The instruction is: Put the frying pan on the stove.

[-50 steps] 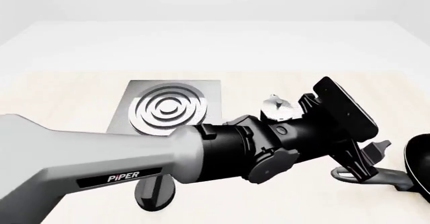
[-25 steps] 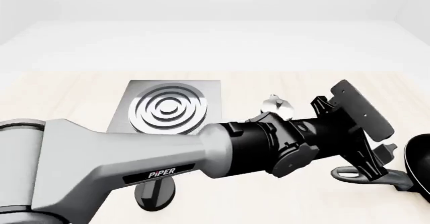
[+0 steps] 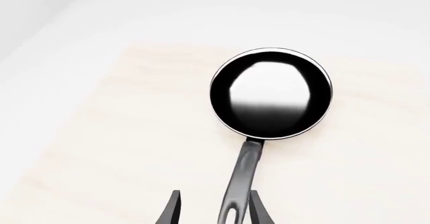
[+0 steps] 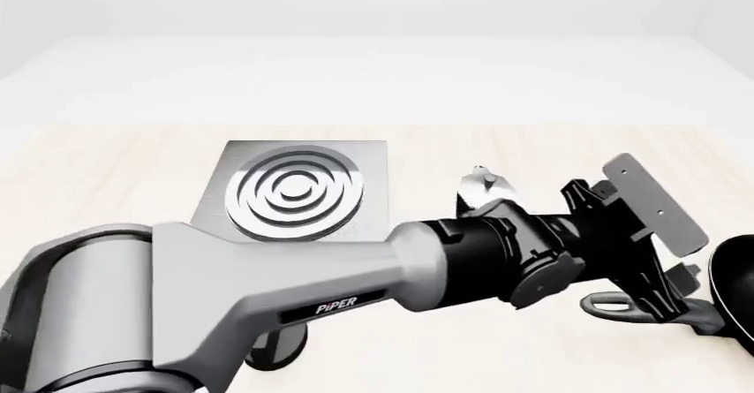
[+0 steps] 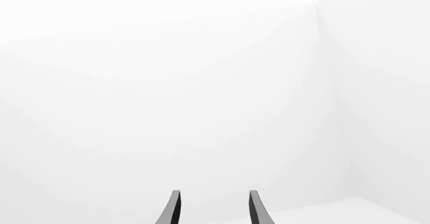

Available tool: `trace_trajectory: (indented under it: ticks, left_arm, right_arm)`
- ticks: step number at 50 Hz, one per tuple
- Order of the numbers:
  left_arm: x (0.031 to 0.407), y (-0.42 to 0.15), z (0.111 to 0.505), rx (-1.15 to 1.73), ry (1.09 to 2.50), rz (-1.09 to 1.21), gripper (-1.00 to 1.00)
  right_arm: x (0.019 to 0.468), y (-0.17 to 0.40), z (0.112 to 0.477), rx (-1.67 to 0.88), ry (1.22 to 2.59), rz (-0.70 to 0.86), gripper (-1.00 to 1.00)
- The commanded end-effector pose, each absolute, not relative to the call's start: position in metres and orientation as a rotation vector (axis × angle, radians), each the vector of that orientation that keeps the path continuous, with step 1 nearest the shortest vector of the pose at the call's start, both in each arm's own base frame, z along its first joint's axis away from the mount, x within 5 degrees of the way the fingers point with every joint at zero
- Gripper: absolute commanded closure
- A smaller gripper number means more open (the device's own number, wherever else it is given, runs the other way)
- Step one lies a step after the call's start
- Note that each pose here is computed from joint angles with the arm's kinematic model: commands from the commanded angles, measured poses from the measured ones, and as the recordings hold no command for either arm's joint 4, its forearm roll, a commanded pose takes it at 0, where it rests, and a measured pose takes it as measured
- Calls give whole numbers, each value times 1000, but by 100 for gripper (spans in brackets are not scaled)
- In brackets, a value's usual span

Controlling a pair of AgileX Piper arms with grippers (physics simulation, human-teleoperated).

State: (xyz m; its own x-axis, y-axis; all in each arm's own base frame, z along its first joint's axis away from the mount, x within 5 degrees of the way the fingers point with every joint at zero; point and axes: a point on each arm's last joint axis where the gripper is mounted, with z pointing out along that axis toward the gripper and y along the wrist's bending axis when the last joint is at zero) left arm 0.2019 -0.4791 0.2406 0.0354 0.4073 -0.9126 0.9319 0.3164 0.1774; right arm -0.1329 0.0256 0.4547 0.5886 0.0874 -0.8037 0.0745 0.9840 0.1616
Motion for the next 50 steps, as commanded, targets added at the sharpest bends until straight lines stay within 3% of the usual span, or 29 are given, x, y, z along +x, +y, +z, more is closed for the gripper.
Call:
trace_trajectory:
  ticks: [1,50]
  left_arm:
    - [202,-489,236,1294,1568,-630,-100]
    - [204,-519,204,1381,1635,-595,-100]
  right_arm:
    - [-146,27,459,183,940,12,-100]
    - [-169,32,465,184,914,17,-100]
